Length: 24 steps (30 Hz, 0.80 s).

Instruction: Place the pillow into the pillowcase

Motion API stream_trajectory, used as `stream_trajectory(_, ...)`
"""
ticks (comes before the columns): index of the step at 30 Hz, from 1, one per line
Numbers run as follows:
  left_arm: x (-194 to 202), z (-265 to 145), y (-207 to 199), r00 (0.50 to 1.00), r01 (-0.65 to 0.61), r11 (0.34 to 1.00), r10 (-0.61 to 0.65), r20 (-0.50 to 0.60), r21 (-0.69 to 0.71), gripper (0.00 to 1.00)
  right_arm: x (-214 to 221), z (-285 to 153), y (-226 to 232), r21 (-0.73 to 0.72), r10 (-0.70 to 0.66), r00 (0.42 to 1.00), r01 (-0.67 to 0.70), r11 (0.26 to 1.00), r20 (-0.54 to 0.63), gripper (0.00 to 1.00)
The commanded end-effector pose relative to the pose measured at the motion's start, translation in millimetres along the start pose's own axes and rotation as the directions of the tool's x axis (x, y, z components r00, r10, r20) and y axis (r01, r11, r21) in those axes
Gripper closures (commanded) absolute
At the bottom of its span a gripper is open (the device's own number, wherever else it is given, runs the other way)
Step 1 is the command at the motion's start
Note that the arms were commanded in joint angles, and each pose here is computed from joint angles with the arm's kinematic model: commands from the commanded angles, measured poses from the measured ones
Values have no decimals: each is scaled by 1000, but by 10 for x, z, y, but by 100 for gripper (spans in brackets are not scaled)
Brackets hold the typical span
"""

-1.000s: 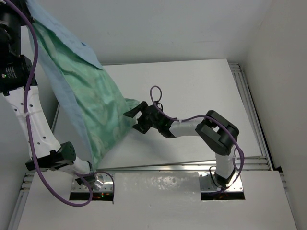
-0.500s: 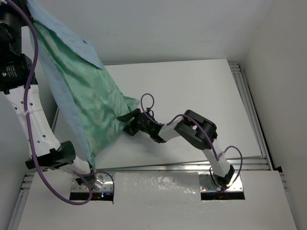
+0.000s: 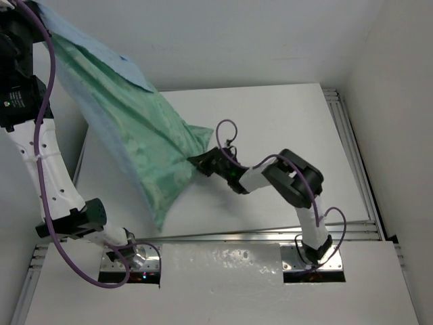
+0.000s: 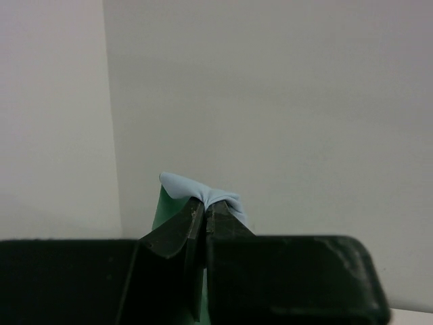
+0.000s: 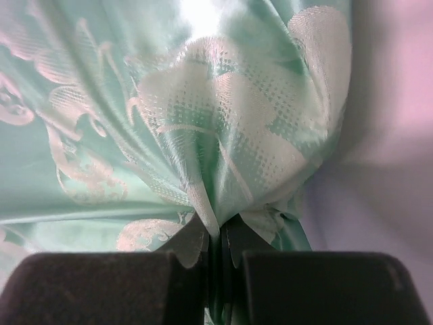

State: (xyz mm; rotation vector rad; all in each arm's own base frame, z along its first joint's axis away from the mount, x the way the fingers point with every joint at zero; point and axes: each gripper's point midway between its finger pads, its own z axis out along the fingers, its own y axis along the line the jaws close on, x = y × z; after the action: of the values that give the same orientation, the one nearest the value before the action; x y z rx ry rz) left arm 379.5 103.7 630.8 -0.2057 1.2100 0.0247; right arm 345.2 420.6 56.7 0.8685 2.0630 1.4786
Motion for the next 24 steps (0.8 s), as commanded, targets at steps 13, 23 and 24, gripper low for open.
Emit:
stream_trajectory(13,2337,-597,-214,744,163,978,-37,-667,128,100,-2396,-1294,853,265,-664,695,609,748,278,100)
stream_trajectory(23,3575,-1901,338,307,-49,967,252,-918,249,66,-2835,-1544,256,357,-744,666,709,608,-57,100)
stream_trajectory(24,3623,-1978,398,273,-70,966,258,-927,248,50,-2863,-1523,176,372,-739,669,709,599,-84,87)
